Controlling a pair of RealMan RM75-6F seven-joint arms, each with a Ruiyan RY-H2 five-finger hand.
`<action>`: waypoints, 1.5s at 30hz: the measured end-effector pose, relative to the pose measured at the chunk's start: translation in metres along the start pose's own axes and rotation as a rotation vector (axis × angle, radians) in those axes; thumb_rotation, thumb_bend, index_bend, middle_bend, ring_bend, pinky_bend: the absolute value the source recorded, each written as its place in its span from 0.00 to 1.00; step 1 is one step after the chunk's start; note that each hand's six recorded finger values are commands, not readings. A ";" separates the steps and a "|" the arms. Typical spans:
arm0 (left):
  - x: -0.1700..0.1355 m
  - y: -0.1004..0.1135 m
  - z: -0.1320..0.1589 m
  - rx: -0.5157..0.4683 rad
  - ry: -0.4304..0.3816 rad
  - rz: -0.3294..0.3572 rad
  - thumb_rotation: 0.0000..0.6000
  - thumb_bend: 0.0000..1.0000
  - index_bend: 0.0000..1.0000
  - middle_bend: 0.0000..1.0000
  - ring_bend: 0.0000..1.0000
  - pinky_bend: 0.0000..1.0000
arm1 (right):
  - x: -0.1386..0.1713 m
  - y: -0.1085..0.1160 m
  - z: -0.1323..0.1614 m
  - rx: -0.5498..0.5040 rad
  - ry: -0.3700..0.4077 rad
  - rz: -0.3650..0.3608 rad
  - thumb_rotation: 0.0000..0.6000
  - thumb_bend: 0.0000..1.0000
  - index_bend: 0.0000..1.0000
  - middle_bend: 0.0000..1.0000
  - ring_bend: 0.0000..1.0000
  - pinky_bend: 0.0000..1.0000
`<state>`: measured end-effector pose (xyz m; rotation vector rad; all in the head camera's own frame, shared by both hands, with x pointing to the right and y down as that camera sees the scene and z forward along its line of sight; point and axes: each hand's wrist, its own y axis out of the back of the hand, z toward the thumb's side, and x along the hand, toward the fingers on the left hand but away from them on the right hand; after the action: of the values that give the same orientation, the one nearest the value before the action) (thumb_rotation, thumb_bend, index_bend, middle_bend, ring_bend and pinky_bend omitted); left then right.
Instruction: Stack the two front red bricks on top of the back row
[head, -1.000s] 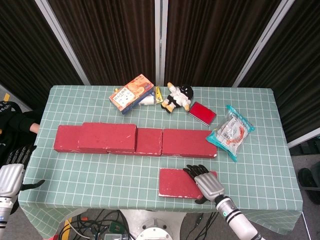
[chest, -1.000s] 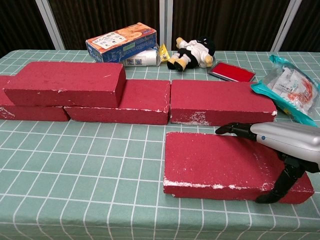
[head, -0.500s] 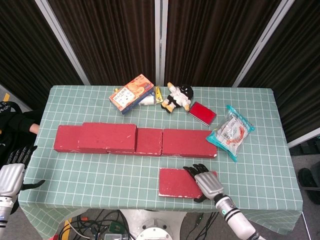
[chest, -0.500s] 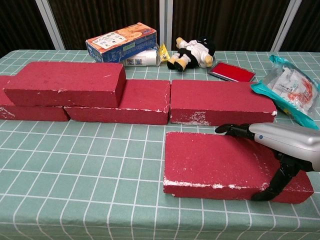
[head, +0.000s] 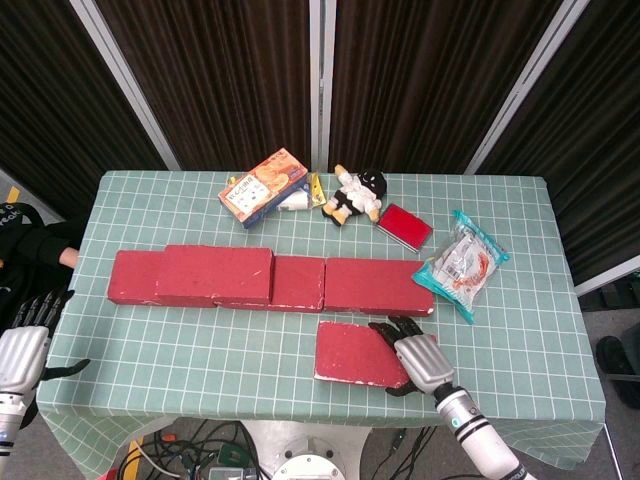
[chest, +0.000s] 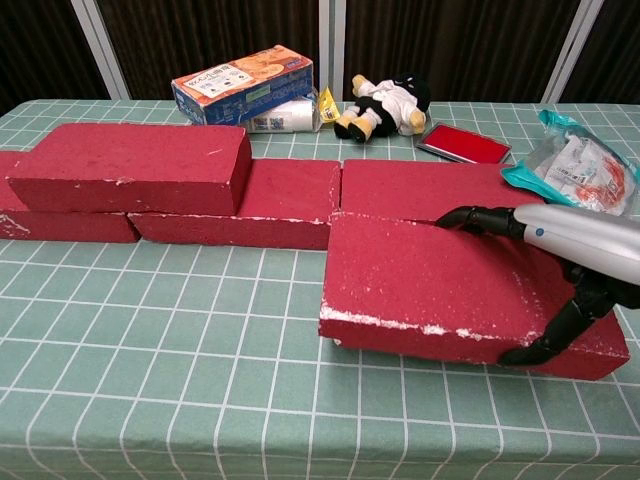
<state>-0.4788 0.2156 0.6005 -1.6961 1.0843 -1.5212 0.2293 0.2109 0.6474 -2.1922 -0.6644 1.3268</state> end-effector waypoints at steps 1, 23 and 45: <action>0.000 0.000 0.000 -0.001 0.000 0.001 1.00 0.00 0.04 0.00 0.00 0.00 | 0.000 0.006 0.000 0.005 0.005 -0.010 1.00 0.06 0.11 0.30 0.00 0.00; -0.002 0.002 -0.004 -0.020 -0.004 0.015 1.00 0.00 0.04 0.00 0.00 0.00 | -0.108 0.104 0.005 0.169 0.103 0.007 1.00 0.06 0.14 0.30 0.00 0.00; -0.003 0.000 -0.013 -0.051 -0.005 -0.005 1.00 0.00 0.04 0.00 0.00 0.00 | -0.169 0.090 0.030 0.068 0.038 0.057 1.00 0.06 0.16 0.33 0.00 0.00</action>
<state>-0.4918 0.2193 0.6010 -1.7374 1.1260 -1.5028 0.1467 0.0406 0.6898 -2.1909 -0.5377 1.3133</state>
